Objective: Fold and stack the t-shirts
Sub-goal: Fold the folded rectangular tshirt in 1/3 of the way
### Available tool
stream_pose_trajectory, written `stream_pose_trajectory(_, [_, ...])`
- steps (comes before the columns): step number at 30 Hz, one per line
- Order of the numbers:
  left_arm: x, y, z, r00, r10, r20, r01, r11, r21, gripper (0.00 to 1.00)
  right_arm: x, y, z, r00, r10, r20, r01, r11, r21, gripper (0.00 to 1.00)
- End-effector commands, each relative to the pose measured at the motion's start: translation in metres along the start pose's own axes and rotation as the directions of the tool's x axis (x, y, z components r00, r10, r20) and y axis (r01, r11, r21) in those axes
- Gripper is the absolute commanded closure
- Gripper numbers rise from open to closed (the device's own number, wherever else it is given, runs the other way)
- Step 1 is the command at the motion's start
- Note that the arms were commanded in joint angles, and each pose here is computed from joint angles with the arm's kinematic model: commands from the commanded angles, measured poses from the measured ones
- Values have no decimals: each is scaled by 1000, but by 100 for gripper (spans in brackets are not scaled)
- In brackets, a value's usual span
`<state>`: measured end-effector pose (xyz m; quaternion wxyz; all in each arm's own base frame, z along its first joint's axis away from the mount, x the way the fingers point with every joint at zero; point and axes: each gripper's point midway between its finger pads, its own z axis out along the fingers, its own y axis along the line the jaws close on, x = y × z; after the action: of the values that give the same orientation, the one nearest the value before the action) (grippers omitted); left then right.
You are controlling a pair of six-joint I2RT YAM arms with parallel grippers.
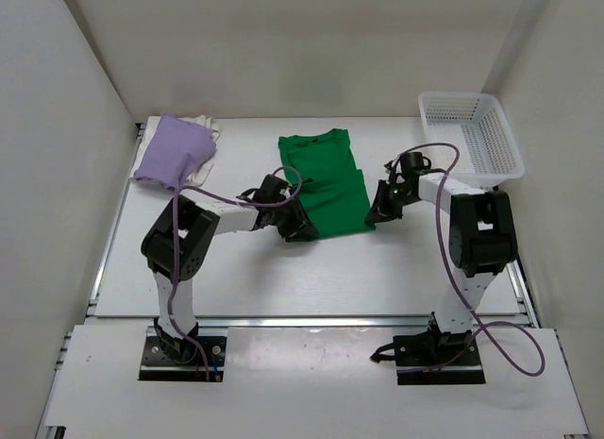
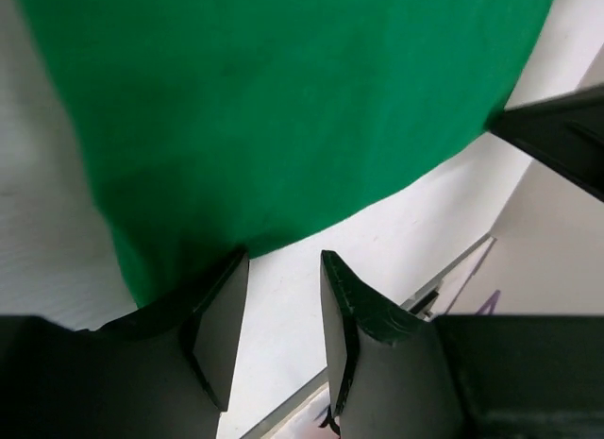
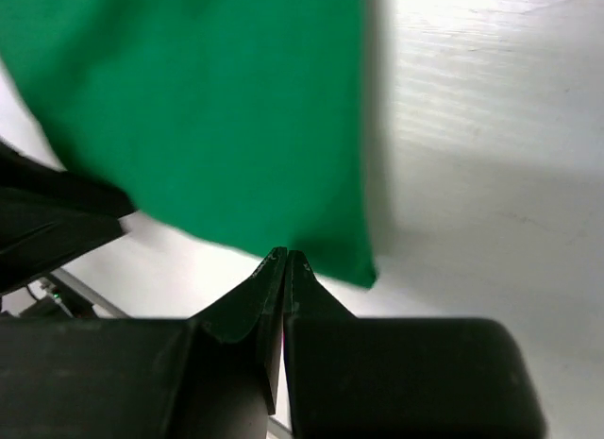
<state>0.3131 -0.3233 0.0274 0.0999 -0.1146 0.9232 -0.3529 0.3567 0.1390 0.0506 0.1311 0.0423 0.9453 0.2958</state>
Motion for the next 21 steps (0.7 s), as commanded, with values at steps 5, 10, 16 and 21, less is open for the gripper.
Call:
stream_pose_trajectory(5, [11, 57, -24, 1000, -16, 18, 18, 994, -104, 51, 19, -15, 27, 999, 22, 31, -23, 999, 28, 100])
stream_pose_trajectory(10, [50, 82, -48, 999, -2, -45, -5, 989, -146, 52, 73, -14, 22, 1000, 21, -17, -21, 999, 43, 100])
stream_pose_trajectory(16, [84, 78, -83, 999, 3, -44, -7, 996, -89, 48, 102, 3, -1, 1000, -14, -5, 14, 1000, 27, 100])
stream_pose_trajectory(21, [56, 77, -107, 992, -75, 103, 78, 997, -27, 43, 92, 9, -25, 998, 4, 55, -5, 1000, 6, 85])
